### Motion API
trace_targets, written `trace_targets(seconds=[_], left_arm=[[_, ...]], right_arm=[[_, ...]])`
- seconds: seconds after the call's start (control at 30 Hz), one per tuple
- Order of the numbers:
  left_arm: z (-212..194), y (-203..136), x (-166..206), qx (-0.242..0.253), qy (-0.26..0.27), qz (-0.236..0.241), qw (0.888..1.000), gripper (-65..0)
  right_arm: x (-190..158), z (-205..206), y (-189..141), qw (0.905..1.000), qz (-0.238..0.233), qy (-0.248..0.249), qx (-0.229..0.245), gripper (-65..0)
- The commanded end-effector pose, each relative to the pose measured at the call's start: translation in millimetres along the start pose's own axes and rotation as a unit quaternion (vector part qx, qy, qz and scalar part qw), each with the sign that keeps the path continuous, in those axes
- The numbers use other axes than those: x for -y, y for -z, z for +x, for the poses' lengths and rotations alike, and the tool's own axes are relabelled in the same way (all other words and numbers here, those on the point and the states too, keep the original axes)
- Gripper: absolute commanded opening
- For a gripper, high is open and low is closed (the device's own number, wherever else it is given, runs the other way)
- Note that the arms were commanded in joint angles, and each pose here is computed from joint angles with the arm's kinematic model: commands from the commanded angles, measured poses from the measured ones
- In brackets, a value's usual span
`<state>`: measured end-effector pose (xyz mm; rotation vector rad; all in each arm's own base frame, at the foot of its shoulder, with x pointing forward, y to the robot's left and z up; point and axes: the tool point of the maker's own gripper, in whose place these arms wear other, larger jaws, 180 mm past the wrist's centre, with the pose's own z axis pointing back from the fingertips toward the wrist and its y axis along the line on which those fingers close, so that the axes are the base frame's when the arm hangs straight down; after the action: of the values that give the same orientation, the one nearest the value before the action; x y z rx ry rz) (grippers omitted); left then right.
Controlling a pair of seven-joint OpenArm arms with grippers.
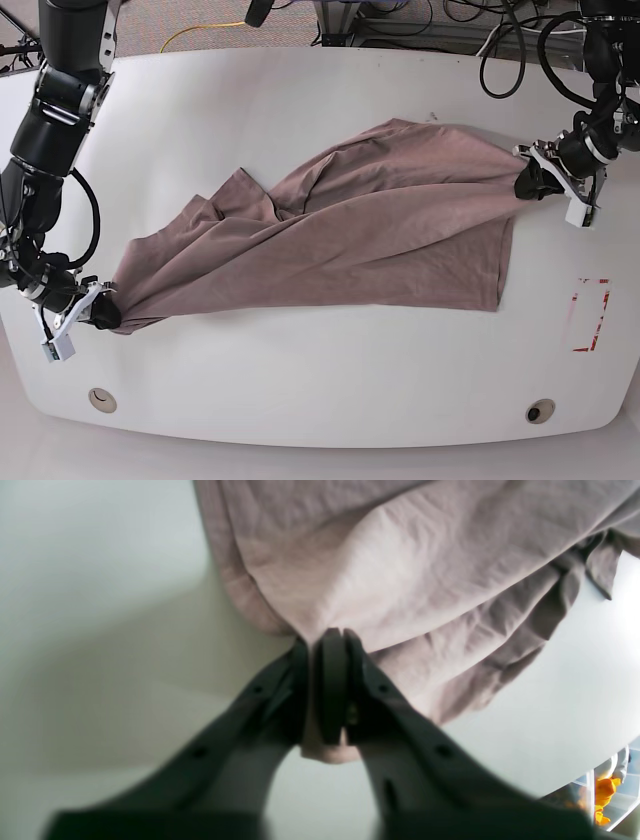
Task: Fold the T-shirt properly
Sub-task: 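Pull the shirt with the left gripper away from the right gripper, then release, then lower the left gripper onto the shirt edge and grasp it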
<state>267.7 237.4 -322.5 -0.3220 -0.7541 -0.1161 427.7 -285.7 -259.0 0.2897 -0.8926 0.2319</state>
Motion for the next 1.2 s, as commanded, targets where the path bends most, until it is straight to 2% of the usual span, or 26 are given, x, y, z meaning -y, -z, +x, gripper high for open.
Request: trace_targets(seconds=[0.0,0.13,0.2,0.33,0.43,0.67,0.83,1.03,1.17], left_arm=[[21,-13,-7,0.027,0.012,0.011,0.999,-44.7],[27,-21,-6,0.034,-0.003,0.003,0.999,-23.7],[36,-24,-6,0.047,-0.009,-0.004,0.999,-19.7],[63,-29,-3,0.088,-0.021,-0.025,0.996,-20.3],[82,-27,-12,0.113,-0.034,-0.023,0.993,-20.3],[101,1,-70,0.118,-0.096,0.032,0.988,-20.4],[114,5,-104,0.113,-0.081,0.103,0.985,-20.4],[118,34,-108,0.104,-0.063,0.13,0.984,-20.4],[111,56,-111,0.105,-0.066,0.128,0.984,-20.4]], right_arm=[[0,17,-7,0.9995,-0.001,-0.008,0.03,-65.0],[0,10,-5,0.9997,0.0,-0.006,0.024,-65.0],[-1,10,-4,0.9997,0.002,-0.005,0.024,-65.0],[-4,10,-3,0.9997,0.005,-0.005,0.024,-65.0],[-3,10,-4,0.9997,0.005,-0.003,0.026,-65.0],[-4,13,-4,0.9996,0.006,-0.004,0.029,-65.0],[-1,12,-6,0.9996,0.001,-0.006,0.026,-65.0],[-1,12,-6,0.9996,0.003,-0.005,0.027,-65.0],[-1,12,-6,0.9996,0.003,-0.005,0.027,-65.0]])
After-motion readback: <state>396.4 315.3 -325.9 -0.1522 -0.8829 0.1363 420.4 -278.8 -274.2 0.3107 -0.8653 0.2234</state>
